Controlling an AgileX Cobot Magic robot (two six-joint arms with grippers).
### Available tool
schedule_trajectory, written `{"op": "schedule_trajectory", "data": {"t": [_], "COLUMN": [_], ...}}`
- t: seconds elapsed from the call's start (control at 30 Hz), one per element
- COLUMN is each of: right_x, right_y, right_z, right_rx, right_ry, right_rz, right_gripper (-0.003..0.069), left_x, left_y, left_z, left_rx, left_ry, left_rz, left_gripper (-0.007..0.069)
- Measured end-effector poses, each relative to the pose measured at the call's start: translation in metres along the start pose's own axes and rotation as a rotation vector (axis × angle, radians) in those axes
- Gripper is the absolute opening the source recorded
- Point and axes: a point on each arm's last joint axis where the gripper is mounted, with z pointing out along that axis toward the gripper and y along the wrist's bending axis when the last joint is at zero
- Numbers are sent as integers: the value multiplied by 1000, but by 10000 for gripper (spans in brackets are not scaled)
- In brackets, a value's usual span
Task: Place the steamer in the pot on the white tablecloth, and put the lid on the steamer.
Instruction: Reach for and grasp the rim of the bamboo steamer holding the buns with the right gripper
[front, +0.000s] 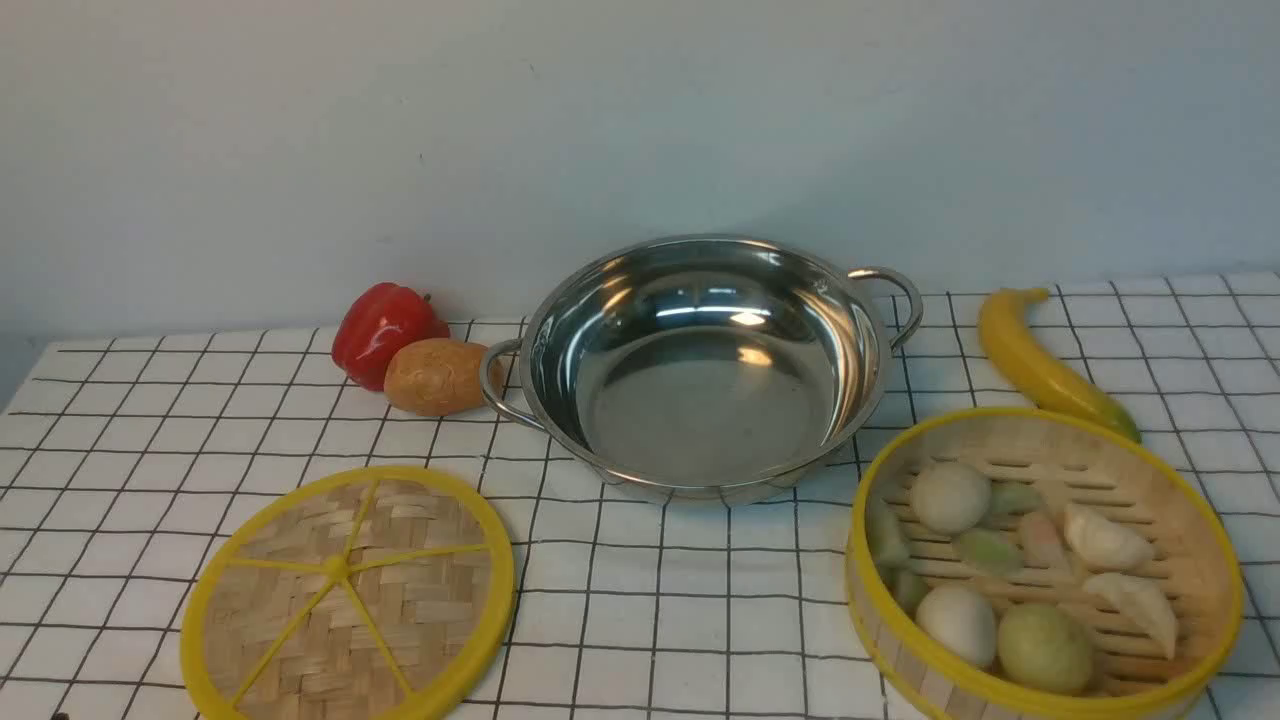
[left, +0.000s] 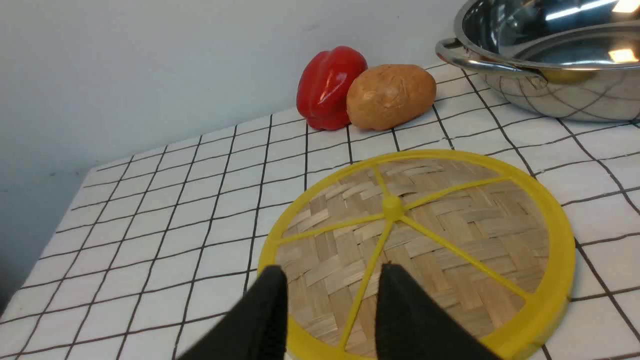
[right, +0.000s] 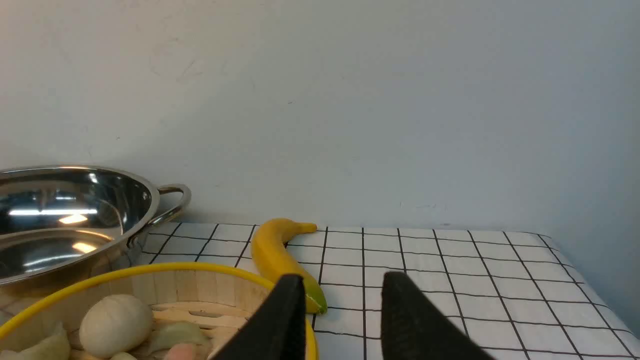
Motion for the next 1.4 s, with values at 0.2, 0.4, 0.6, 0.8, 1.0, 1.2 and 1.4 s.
{"op": "schedule_trajectory", "data": {"t": [0.2,0.4,0.6,0.8,1.0,1.2,1.4], "right_x": [0,0,0,0,-1,-8,-11], "right_y": [0,0,0,0,0,1,0], "right_z": [0,0,0,0,0,0,-1], "right_rx": [0,0,0,0,-2,-20,-35], "right_ry": [0,0,0,0,-9,-85,-122], "right_rz": [0,0,0,0,15,210,587], "right_gripper": [242,242,242,242,242,242,242], "left_x": [0,0,0,0,0,0,-8], "left_y": [0,0,0,0,0,-1,-10], "left_z": [0,0,0,0,0,0,-1], "left_rx": [0,0,0,0,0,6,133], "left_ry": [0,0,0,0,0,-3,-56], "left_rz": [0,0,0,0,0,-27,-573], "left_gripper": [243,243,243,243,243,243,243]}}
